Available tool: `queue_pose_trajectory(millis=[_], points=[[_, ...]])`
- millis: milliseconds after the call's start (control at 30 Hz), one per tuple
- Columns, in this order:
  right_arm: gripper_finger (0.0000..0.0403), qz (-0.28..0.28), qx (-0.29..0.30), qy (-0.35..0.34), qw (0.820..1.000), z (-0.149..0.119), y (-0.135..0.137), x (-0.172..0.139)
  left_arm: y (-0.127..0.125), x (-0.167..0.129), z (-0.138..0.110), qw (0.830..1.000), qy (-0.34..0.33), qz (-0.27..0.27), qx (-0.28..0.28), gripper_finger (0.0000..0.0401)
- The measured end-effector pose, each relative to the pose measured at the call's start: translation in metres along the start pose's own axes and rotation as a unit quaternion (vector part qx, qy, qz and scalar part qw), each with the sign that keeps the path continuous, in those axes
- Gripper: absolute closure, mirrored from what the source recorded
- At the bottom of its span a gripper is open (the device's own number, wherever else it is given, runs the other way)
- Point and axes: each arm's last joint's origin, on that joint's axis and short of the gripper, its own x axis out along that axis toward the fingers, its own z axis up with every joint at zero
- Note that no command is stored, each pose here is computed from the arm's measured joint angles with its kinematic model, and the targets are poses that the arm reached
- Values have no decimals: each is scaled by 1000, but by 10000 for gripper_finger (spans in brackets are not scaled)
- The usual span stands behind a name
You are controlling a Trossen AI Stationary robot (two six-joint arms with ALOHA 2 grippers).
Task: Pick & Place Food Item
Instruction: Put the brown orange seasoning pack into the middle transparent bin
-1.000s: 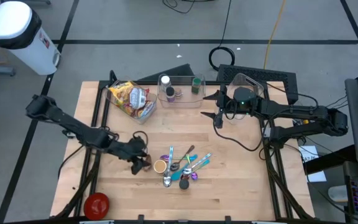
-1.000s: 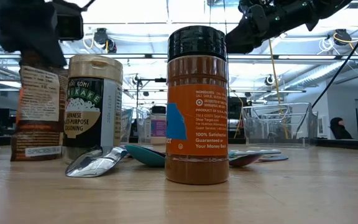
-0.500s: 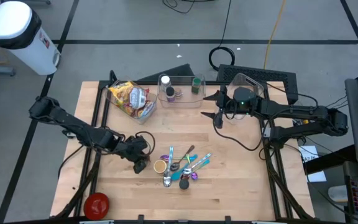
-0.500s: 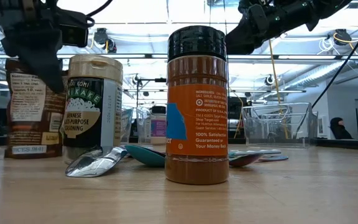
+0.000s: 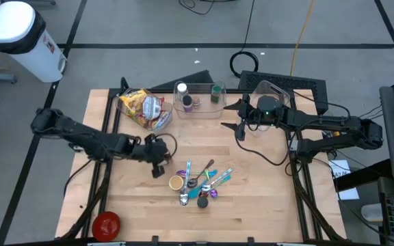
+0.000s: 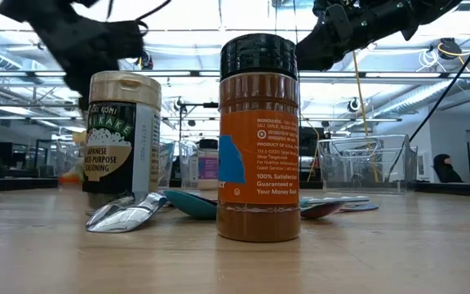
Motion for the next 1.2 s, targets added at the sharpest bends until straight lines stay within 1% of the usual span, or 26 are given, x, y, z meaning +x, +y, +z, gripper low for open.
queue_pose_trajectory(millis=[133, 233, 367, 500, 600, 700, 867, 933, 1100, 1200], points=[[99, 0, 0, 0, 1000, 0, 0, 0, 19, 5, 16, 1000, -25, -17, -7, 396], [99, 0, -1, 0, 1000, 0, 0, 0, 33, 9, 27, 998, -45, -45, -2, 396], [99, 0, -1, 0, 1000, 0, 0, 0, 48, 16, 39, 995, -73, -64, 14, 397], [99, 0, -1, -2, 1000, 0, 0, 0, 64, 30, 45, 995, -72, -73, 0, 396], [99, 0, -1, -2, 1000, 0, 0, 1, 72, 44, 49, 996, -45, -74, -6, 398], [99, 1, -1, 4, 1000, -2, 0, 3, 74, 59, 61, 997, -26, -72, -7, 395], [99, 3, 0, 15, 1000, -7, 0, 11, 71, 84, 75, 997, 8, -69, 16, 398], [99, 5, -1, 21, 1000, -9, 0, 15, 69, 89, 79, 997, 12, -68, 19, 396], [99, 7, -5, 18, 1000, -13, 0, 27, 65, 92, 82, 998, 9, -58, 29, 372], [99, 35, -12, 14, 999, -17, 2, 34, 61, 89, 83, 998, 6, -59, 11, 356]])
